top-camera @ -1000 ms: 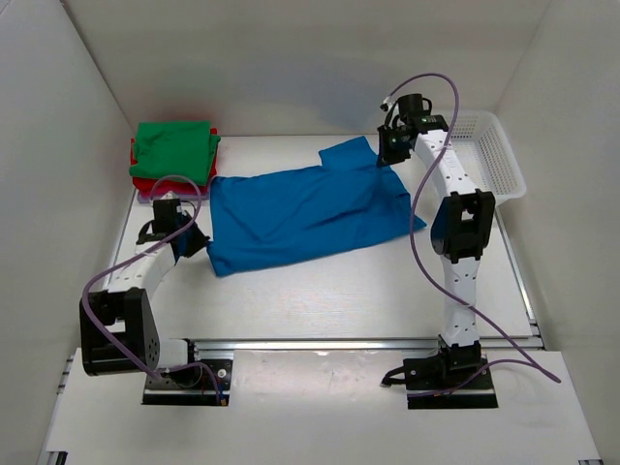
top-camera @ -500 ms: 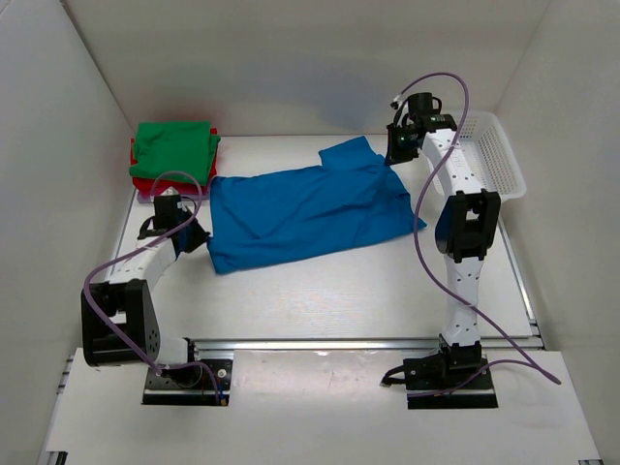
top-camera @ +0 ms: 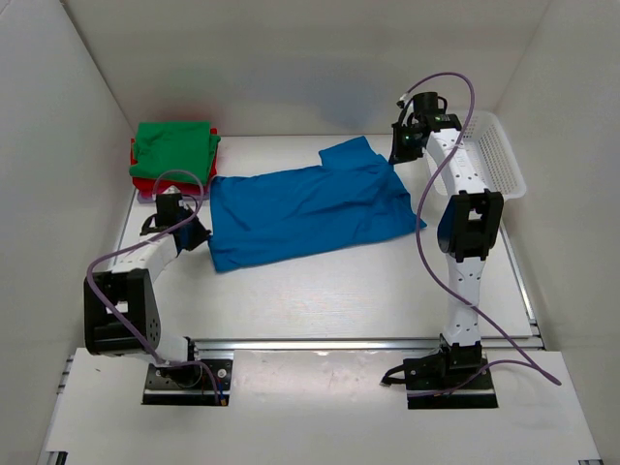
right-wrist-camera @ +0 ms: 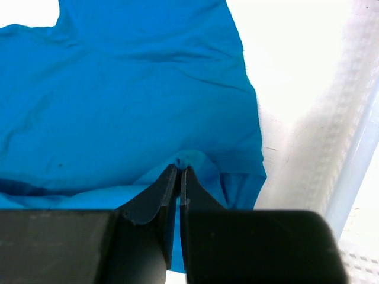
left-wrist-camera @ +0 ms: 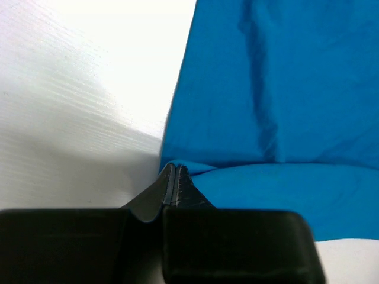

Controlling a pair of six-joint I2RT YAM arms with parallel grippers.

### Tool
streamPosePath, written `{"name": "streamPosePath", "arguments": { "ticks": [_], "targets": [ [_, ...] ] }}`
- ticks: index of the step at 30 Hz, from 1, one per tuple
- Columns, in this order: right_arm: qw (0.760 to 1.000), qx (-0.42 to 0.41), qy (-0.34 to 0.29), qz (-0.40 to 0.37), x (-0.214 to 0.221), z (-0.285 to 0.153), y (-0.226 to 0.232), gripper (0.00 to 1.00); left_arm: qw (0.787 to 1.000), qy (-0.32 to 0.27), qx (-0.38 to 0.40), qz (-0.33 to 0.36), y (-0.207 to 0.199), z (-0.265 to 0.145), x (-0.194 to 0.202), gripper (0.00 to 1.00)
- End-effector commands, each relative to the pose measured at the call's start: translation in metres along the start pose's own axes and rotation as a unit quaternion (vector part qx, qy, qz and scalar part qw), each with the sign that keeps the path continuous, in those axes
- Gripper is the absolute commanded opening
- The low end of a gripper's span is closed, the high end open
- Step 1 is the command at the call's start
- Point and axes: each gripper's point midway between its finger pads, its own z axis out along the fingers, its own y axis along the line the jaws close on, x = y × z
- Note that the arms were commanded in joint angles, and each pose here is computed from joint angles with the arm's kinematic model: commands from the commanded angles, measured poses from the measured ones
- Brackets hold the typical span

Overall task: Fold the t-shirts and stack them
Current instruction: Fold the flattened tshirt in 1/3 of the way, then grap the side of the flattened tshirt furthest away from the robot with both arms

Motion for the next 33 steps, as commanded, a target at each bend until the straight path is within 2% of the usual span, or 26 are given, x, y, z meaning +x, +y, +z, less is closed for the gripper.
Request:
{"name": "streamPosePath", "arguments": {
  "ticks": [1, 4, 7, 8, 9, 12, 14, 18, 22, 24, 25, 28, 29, 30, 33],
  "targets": [
    [0.998, 0.0, -0.06, -0.008, -0.036, -0.029, 0.002, 0.0, 1.0, -0.018, 0.025, 0.006, -0.016, 0.002, -0.019, 0.0],
    [0.998, 0.002, -0.066, -0.012, -0.043, -0.026, 0.004, 0.0, 1.0, -0.001, 0.011, 0.013, -0.016, 0.011, -0.019, 0.01],
    [0.998, 0.015, -0.064, -0.018, -0.044, -0.024, 0.002, 0.12, 1.0, -0.011, 0.0, 0.026, -0.019, 0.013, -0.024, 0.09],
    [0.997, 0.021, -0.064, -0.022, -0.044, -0.02, 0.005, 0.19, 0.999, -0.018, -0.008, 0.031, -0.017, 0.013, -0.029, 0.19],
    [0.997, 0.032, -0.071, -0.025, -0.049, -0.027, 0.003, 0.34, 0.999, -0.026, -0.01, 0.032, -0.019, 0.012, -0.034, 0.27],
    [0.994, 0.062, -0.09, -0.028, -0.059, -0.045, 0.001, 0.58, 0.999, -0.029, -0.015, 0.043, -0.019, 0.01, -0.046, 0.42],
    [0.992, 0.072, -0.103, -0.029, -0.066, -0.063, 0.002, 0.66, 0.998, -0.031, -0.018, 0.054, -0.021, 0.008, -0.058, 0.43],
    [0.988, 0.111, -0.1, -0.023, -0.055, -0.103, -0.004, 0.68, 0.996, -0.018, -0.038, 0.079, -0.016, -0.007, -0.06, 0.43],
    [0.99, 0.126, -0.068, -0.003, 0.004, -0.136, -0.02, 0.66, 0.993, 0.047, -0.023, 0.109, -0.013, -0.022, -0.024, 0.4],
    [0.992, 0.098, -0.082, 0.014, 0.027, -0.148, -0.019, 0.62, 0.992, 0.065, -0.005, 0.108, -0.009, -0.035, 0.003, 0.4],
    [0.994, 0.081, -0.071, 0.028, 0.053, -0.152, -0.015, 0.61, 0.993, 0.065, 0.005, 0.101, -0.011, -0.038, 0.01, 0.4],
    [0.993, 0.091, -0.065, 0.036, 0.094, -0.147, -0.008, 0.62, 0.992, 0.058, 0.037, 0.109, -0.02, -0.049, 0.05, 0.41],
    [0.994, 0.088, -0.052, 0.049, 0.11, -0.138, -0.005, 0.61, 0.992, 0.052, 0.031, 0.108, -0.019, -0.047, 0.052, 0.41],
    [0.994, 0.08, -0.045, 0.063, 0.119, -0.128, -0.001, 0.6, 0.992, 0.063, 0.028, 0.108, -0.017, -0.043, 0.068, 0.41],
    [0.992, 0.08, -0.051, 0.084, 0.134, -0.108, 0.005, 0.58, 0.992, 0.059, 0.016, 0.108, -0.021, -0.037, 0.08, 0.4]
  ]
}}
